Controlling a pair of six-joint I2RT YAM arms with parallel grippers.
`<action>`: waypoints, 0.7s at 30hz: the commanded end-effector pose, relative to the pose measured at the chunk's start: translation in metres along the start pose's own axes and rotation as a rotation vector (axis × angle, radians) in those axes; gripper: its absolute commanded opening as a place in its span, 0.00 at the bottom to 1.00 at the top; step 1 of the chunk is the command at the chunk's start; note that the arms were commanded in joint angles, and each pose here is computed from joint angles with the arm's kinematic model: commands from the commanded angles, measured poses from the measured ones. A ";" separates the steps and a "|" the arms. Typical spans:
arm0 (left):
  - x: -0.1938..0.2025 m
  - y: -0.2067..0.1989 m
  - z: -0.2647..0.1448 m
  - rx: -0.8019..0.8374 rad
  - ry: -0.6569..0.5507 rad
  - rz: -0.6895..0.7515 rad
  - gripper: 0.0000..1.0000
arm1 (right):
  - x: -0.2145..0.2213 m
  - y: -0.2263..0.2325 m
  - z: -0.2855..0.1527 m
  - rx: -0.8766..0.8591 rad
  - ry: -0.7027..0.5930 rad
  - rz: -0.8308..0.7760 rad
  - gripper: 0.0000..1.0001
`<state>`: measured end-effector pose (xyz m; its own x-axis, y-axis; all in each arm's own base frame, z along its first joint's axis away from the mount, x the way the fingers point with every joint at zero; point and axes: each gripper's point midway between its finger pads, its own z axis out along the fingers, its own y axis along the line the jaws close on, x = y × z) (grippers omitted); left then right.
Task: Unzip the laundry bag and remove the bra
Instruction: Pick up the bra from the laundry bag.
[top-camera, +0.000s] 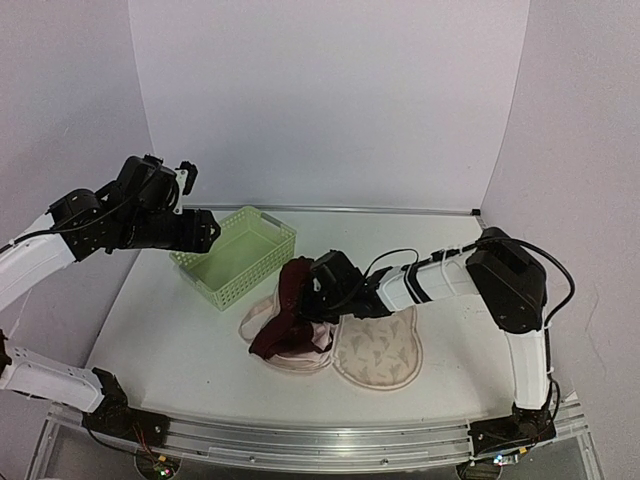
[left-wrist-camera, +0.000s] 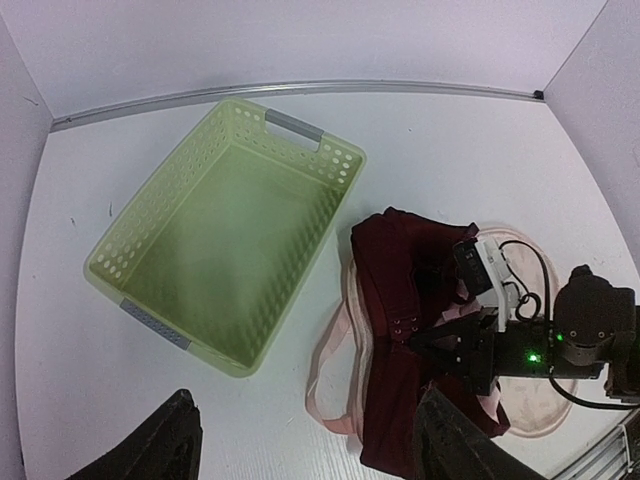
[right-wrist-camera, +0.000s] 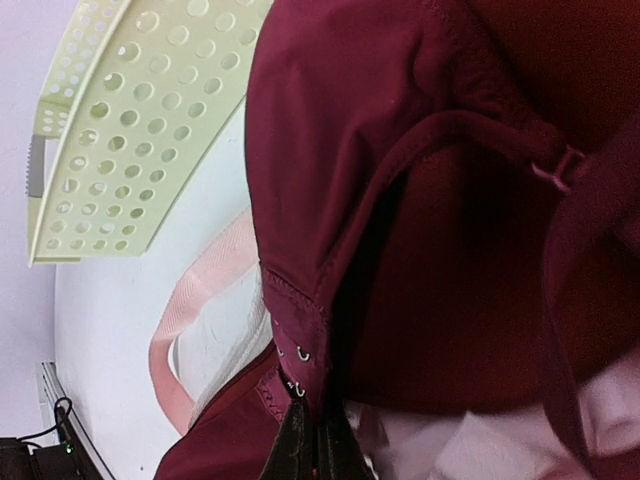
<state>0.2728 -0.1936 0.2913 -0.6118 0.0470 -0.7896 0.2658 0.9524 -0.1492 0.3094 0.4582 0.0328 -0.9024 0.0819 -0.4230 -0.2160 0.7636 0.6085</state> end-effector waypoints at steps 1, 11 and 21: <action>-0.007 0.000 0.000 -0.006 -0.020 -0.026 0.72 | -0.039 0.056 -0.051 -0.176 -0.134 -0.034 0.00; -0.008 -0.003 0.008 -0.009 -0.015 -0.037 0.73 | -0.051 0.088 -0.101 -0.348 -0.228 -0.076 0.00; -0.016 0.002 0.022 -0.070 -0.017 -0.045 0.75 | -0.065 0.115 -0.151 -0.450 -0.319 -0.158 0.00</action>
<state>0.2846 -0.1980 0.2702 -0.6480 0.0551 -0.7597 0.2233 0.9673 -0.1203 0.2906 0.4465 0.1565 -0.7963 0.1631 -0.5824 -0.4173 0.5488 0.7243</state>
